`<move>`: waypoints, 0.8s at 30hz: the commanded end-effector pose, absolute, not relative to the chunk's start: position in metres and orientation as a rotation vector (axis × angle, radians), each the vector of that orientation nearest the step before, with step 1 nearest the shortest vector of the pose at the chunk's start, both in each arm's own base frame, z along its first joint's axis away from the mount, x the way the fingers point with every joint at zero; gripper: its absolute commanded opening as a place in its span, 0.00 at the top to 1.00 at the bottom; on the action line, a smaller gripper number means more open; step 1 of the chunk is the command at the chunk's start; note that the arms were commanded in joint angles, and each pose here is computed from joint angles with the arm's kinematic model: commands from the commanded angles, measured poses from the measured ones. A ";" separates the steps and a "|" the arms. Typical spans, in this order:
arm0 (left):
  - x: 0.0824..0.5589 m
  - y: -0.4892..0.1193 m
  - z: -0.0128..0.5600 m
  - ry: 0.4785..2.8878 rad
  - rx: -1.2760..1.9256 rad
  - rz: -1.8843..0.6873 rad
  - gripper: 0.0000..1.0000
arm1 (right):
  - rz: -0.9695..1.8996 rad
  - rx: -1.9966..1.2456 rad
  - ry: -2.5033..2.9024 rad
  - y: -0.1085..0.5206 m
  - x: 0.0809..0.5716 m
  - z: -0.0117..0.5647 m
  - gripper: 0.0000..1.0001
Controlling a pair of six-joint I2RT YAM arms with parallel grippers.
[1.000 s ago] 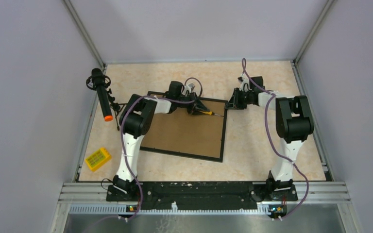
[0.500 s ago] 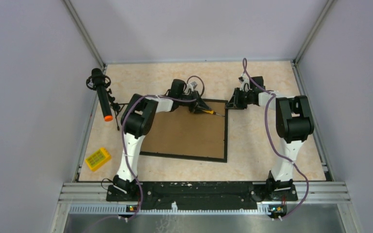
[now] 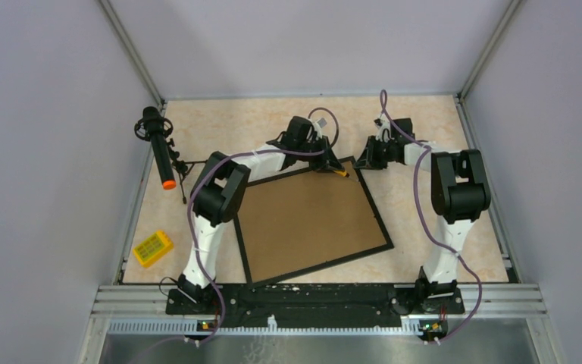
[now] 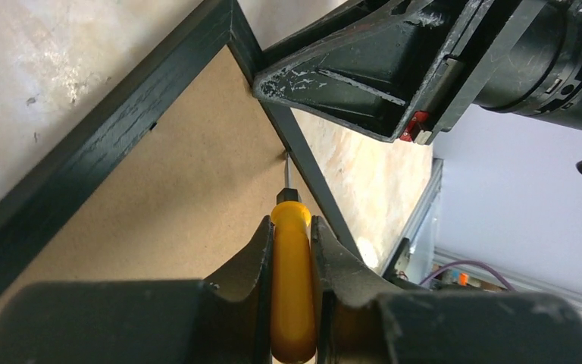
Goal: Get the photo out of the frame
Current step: Release the photo frame item from the photo frame.
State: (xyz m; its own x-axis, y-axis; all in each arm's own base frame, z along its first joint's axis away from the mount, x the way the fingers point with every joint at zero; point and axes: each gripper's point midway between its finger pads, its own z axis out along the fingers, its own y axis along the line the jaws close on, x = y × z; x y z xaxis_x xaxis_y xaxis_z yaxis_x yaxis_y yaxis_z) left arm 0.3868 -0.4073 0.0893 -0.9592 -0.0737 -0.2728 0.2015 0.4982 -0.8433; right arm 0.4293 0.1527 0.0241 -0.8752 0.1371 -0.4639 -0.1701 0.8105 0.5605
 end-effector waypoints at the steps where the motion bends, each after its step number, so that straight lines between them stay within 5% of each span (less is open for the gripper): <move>1: 0.369 -0.448 0.158 2.278 0.334 -1.510 1.00 | 0.711 0.035 2.784 0.143 0.373 -0.041 1.00; 4: 0.377 -0.442 0.173 2.223 0.367 -1.427 1.00 | 0.717 0.036 2.768 0.140 0.379 -0.031 0.97; 10: 0.381 -0.429 0.186 2.173 0.423 -1.298 1.00 | 0.731 0.023 2.700 0.132 0.391 0.000 0.69; 15: 0.385 -0.414 0.201 2.140 0.450 -1.250 1.00 | 0.738 -0.068 2.625 0.121 0.402 0.041 0.58; 24: 0.381 -0.356 0.206 2.169 0.397 -1.270 1.00 | 0.556 -0.419 2.613 0.120 0.369 0.065 0.52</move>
State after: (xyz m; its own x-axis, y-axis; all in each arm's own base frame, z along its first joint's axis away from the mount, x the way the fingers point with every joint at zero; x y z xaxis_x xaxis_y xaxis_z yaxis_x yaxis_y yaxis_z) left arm 0.3898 -0.3799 0.1856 -0.8083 -0.0345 -0.5877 0.4890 0.5167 -0.7028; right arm 0.3876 0.1158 0.0478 -0.9030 -0.0309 -0.4285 -0.2313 0.8755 0.4243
